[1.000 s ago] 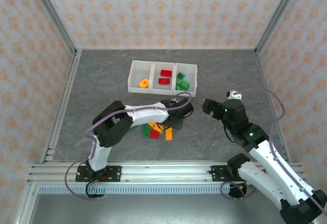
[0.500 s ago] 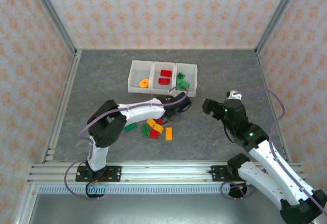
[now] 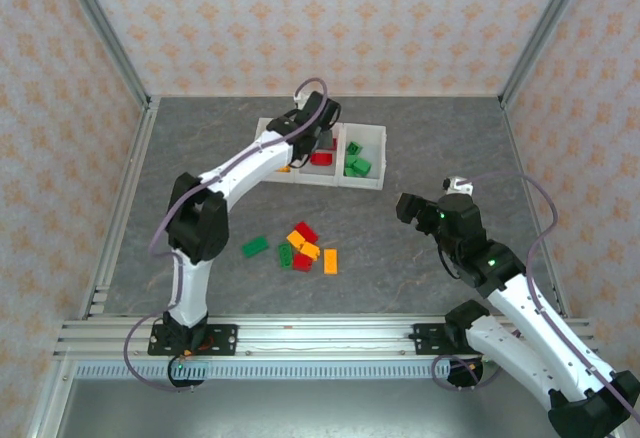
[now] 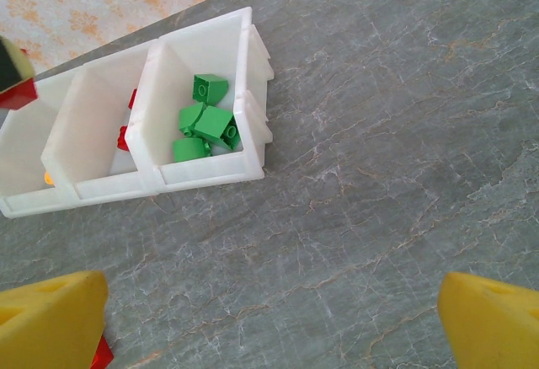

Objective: Sort the legos into containers by color
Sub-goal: Place the lego in the container.

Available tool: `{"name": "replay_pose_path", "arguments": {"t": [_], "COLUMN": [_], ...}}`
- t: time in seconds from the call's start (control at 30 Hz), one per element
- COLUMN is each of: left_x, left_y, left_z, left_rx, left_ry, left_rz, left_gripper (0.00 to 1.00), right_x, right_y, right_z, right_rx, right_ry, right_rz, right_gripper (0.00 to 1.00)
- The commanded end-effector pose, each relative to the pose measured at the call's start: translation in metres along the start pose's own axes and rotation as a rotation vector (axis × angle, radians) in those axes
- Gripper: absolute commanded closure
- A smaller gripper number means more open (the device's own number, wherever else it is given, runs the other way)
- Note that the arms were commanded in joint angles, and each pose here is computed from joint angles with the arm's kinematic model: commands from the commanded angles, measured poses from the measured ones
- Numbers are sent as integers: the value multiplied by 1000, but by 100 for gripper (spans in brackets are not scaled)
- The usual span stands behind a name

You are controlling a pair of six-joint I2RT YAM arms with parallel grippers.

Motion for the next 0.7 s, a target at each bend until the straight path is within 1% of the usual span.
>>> {"name": "replay_pose_path", "arguments": {"t": [0.0, 0.13, 0.3, 0.43, 0.57, 0.63, 0.67], "left_x": [-28, -45, -50, -45, -35, -28, -25], "left_y": [-3, -8, -20, -26, -27, -26, -27], "left_z": [-4, -7, -8, -4, -4, -2, -1], "left_rx": [-30, -33, -39, -37, -27, -18, -15], "left_ry": [-17, -29, -56, -64, -99, -111, -116], "left_rz": [44, 74, 94, 81, 60, 45, 39], "left_gripper": [77, 76, 74, 67, 56, 55, 52], "right_x": [1, 1, -1, -2, -2, -2, -2], "right_y": [3, 3, 3, 2, 2, 2, 2], "right_z": [-1, -1, -1, -1, -1, -1, -1], "right_rx": [-12, -11, -9, -5, -5, -5, -5], "right_ry": [-12, -14, -16, -17, -18, -17, -18], "right_rz": [-43, -43, -38, -34, -34, -33, -33], "right_gripper": [0, 0, 0, 0, 0, 0, 0]}}
Point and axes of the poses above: each hand's point on the last joint's axis, 136 mm out from that joint toward the fingers, its own x axis back along the fingers, its own z axis along the line the jaws close on, y = z × x, the point moved 9 cm from there along x, back along the fingers, and after that the axes turned 15 degrees about -x, right-handed, at the moved point
